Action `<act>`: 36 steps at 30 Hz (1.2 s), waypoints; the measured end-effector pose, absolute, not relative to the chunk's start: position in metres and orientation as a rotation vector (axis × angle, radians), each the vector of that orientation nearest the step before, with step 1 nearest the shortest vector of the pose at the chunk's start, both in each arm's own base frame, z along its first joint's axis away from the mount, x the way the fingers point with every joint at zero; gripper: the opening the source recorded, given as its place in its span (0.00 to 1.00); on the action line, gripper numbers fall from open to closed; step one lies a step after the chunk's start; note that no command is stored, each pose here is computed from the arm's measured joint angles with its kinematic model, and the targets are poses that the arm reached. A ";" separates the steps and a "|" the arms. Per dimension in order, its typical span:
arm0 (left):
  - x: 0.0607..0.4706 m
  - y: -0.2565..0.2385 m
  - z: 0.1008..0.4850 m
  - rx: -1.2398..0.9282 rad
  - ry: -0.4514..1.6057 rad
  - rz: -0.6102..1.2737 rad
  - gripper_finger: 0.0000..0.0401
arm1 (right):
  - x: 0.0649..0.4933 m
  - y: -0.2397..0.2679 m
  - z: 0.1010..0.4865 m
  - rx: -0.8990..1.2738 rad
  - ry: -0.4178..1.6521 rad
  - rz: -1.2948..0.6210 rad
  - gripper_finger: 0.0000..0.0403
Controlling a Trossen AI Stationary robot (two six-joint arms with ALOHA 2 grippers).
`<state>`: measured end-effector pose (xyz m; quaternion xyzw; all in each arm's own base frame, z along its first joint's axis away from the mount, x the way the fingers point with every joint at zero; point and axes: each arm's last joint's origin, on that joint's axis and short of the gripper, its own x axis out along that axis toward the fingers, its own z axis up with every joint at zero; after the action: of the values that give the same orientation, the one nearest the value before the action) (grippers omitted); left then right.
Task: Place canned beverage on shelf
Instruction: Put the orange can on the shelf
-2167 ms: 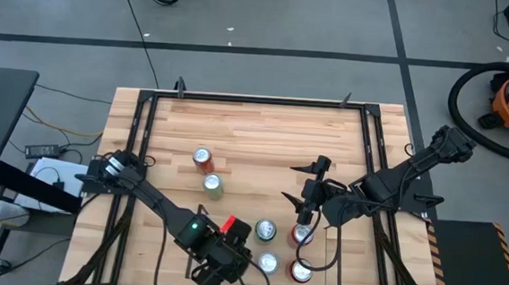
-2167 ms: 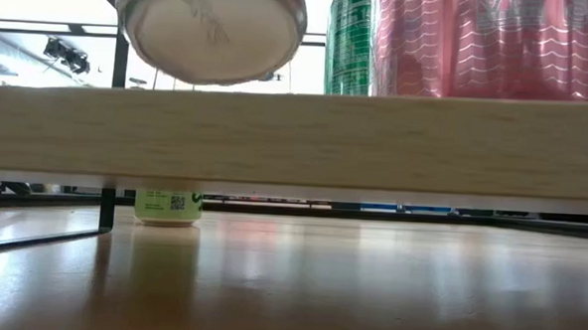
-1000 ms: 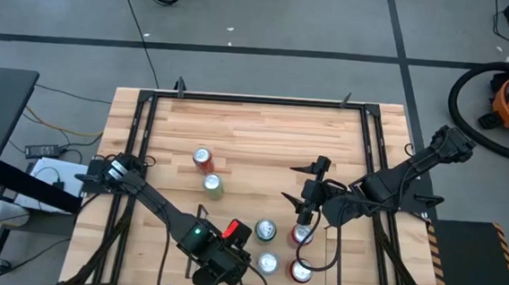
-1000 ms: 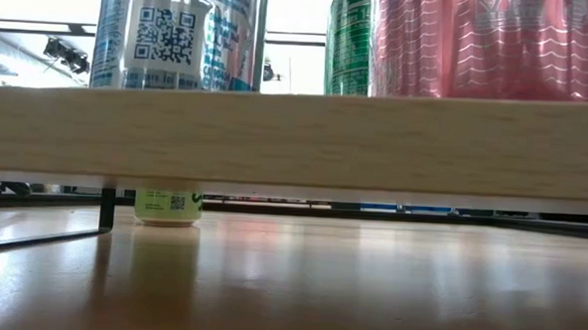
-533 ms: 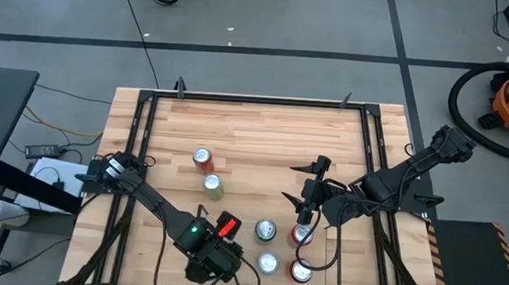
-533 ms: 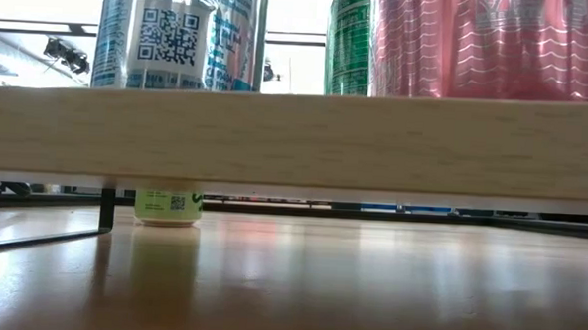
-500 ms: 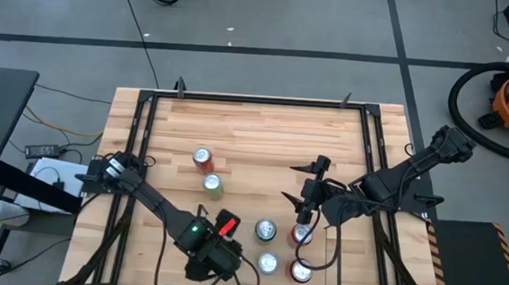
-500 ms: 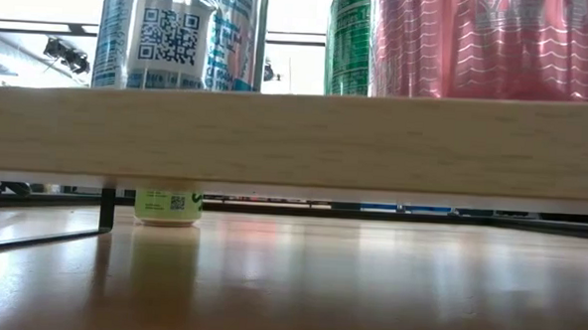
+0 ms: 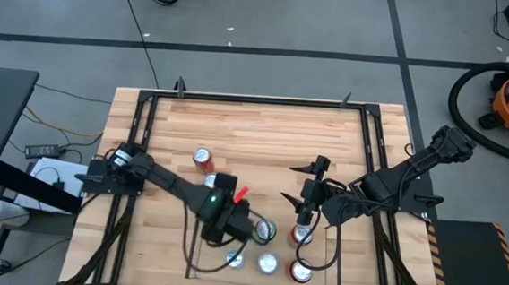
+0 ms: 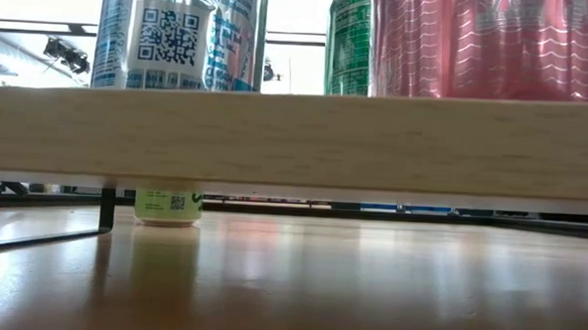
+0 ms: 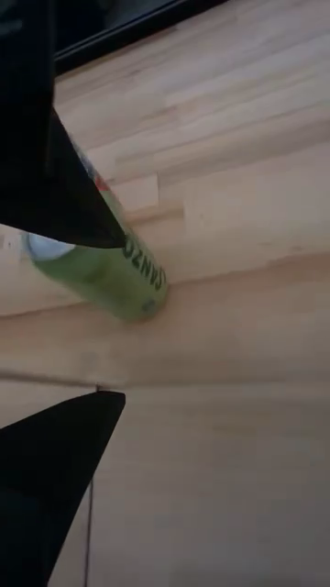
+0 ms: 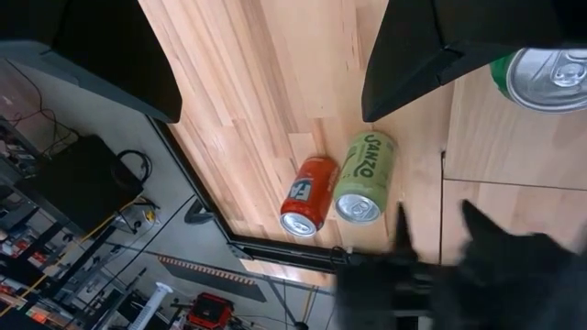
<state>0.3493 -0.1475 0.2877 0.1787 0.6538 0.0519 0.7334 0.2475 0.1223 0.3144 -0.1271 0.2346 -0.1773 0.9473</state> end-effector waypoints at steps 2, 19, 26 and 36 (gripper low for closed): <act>0.353 -0.139 0.288 0.388 1.443 0.121 0.69 | 0.247 0.122 0.314 -0.259 0.480 -0.361 0.87; 0.322 -0.093 0.359 0.337 1.239 0.120 0.50 | 0.247 0.124 0.314 -0.249 0.480 -0.350 0.87; 0.276 -0.068 0.352 0.313 1.252 0.161 0.48 | 0.247 0.124 0.314 -0.249 0.481 -0.349 0.87; 0.227 -0.018 0.316 0.186 1.112 0.283 0.48 | 0.248 0.123 0.314 -0.248 0.476 -0.352 0.87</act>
<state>0.2267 -0.0184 0.3164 0.0881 0.5250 0.1339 0.8358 0.2476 0.1229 0.3145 -0.1219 0.2341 -0.1731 0.9489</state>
